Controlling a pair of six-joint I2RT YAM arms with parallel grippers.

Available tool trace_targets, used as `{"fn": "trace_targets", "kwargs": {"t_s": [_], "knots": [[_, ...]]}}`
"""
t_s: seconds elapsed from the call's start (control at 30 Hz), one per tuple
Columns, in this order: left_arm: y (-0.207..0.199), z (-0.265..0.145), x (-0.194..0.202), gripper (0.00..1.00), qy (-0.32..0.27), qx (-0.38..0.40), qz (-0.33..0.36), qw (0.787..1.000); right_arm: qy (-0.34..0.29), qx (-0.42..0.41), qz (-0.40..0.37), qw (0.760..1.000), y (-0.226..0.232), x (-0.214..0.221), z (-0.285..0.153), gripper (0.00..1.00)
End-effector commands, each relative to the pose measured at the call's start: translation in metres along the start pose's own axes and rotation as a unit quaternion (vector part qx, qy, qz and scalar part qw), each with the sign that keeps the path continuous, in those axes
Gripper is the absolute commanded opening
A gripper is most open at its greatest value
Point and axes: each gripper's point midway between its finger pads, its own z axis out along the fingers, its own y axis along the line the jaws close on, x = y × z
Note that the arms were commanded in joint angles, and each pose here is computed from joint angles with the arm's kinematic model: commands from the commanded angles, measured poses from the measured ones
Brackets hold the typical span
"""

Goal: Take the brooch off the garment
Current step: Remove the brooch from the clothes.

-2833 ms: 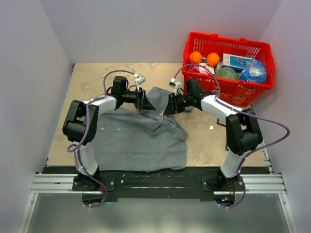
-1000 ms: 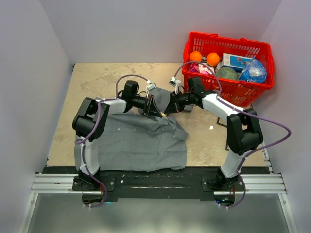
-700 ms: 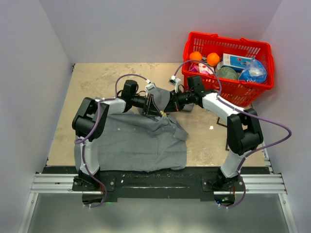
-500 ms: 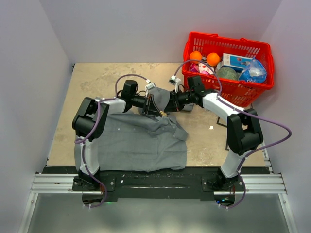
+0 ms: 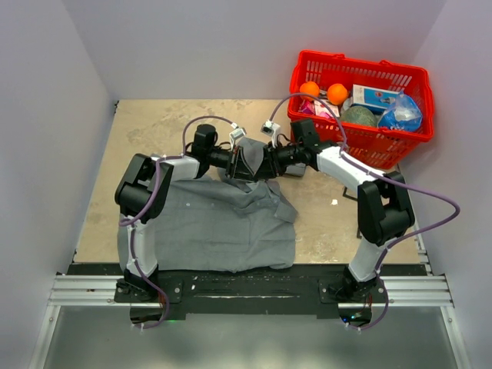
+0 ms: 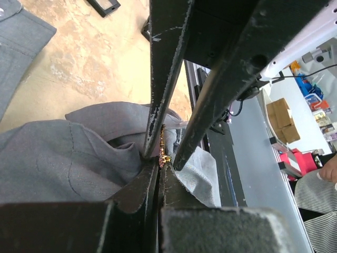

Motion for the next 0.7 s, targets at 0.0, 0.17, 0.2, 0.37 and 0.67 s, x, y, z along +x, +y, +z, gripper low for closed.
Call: {"fn": "trace_targets", "kwargs": {"t_s": [0.0,0.17,0.2,0.37,0.67], "knots": [[-0.001,-0.003,-0.004,0.00,-0.005,0.006,0.014,1.000,-0.009,-0.012,-0.034,0.999,0.007,-0.016,-0.002,0.19],[0.000,-0.003,-0.004,0.00,-0.005,0.007,0.017,1.000,-0.008,-0.016,-0.045,0.999,0.008,-0.016,-0.003,0.13],[0.000,-0.003,-0.005,0.00,-0.005,0.007,0.018,1.000,-0.007,-0.016,-0.050,0.999,0.008,-0.017,-0.003,0.11],[0.002,-0.005,-0.008,0.00,-0.007,0.006,0.018,1.000,0.016,-0.010,-0.100,0.995,0.012,-0.012,0.000,0.08],[0.010,-0.007,-0.010,0.00,0.006,-0.017,0.005,1.000,0.083,0.023,-0.250,0.964,0.023,0.000,0.000,0.06]]}}
